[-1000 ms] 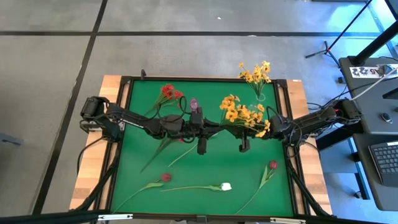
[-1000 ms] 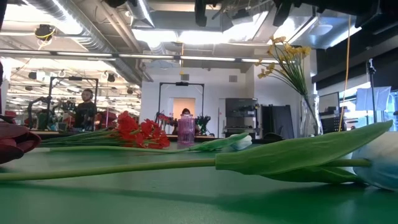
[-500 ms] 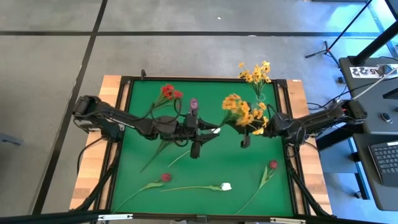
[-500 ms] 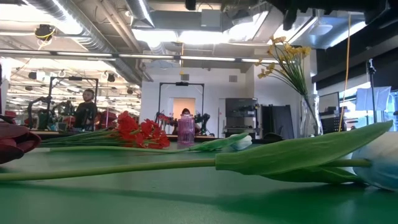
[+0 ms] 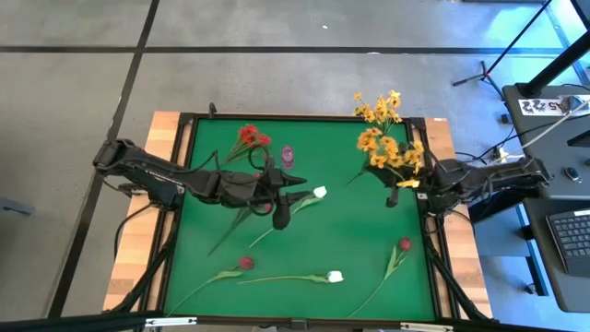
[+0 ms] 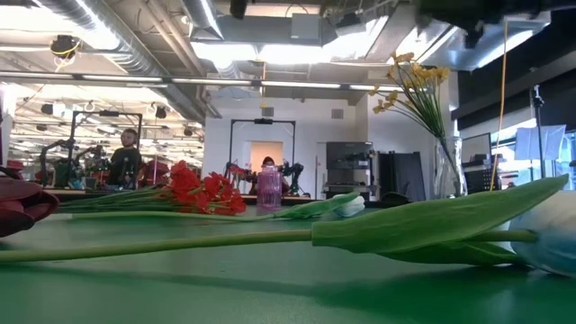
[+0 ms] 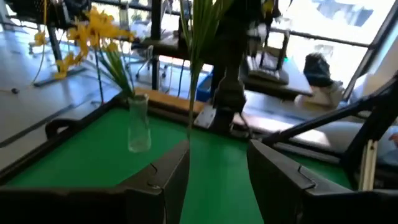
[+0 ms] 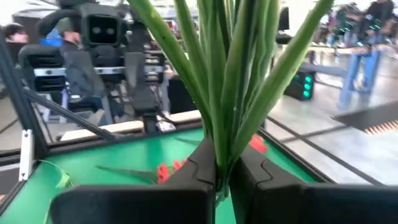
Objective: Sort flowers into vase by color
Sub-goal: Put the yellow flowers into the transparent vase
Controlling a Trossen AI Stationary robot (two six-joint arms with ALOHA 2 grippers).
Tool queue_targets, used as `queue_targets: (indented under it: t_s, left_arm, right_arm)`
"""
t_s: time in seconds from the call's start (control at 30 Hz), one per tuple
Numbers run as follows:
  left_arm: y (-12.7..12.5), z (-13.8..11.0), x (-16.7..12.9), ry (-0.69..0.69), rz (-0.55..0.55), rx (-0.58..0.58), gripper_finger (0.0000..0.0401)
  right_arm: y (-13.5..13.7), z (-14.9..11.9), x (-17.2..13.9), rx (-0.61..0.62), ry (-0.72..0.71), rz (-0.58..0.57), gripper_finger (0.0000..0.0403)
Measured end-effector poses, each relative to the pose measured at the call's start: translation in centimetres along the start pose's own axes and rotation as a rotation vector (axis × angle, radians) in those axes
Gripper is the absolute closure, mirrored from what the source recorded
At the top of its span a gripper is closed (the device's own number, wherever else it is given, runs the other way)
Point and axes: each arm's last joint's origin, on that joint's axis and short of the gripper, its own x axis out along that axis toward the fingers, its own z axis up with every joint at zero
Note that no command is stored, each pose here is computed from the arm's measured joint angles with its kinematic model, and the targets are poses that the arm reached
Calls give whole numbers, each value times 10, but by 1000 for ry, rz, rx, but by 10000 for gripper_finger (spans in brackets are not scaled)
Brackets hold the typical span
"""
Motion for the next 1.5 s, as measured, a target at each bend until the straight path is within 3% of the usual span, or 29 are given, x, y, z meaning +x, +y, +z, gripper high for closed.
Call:
queue_targets:
  t_s: [0.2, 0.37, 0.63, 0.83, 1.03, 1.23, 1.5]
  left_arm:
    - [4, 1, 0, 6, 17, -16, 245]
    - [5, 0, 1, 11, 21, -16, 245]
    - [6, -1, 1, 27, 26, -7, 245]
    - [7, -2, 1, 31, 28, -8, 245]
    - [7, -1, 1, 31, 27, -9, 245]
    - [6, -1, 1, 31, 27, -10, 245]
    - [6, -1, 1, 30, 26, -14, 245]
  right_arm:
    - [-17, 4, -28, 10, -23, -107, 391]
    - [-24, 7, -39, -53, -47, -188, 384]
    - [-29, 6, -39, -181, 100, -366, 390]
    - [-27, 27, -37, -193, 132, -398, 388]
    - [-28, 42, -37, -265, 182, -506, 387]
    - [-28, 36, -36, -283, 226, -522, 387]
    - [-33, 29, -41, -280, 263, -629, 387]
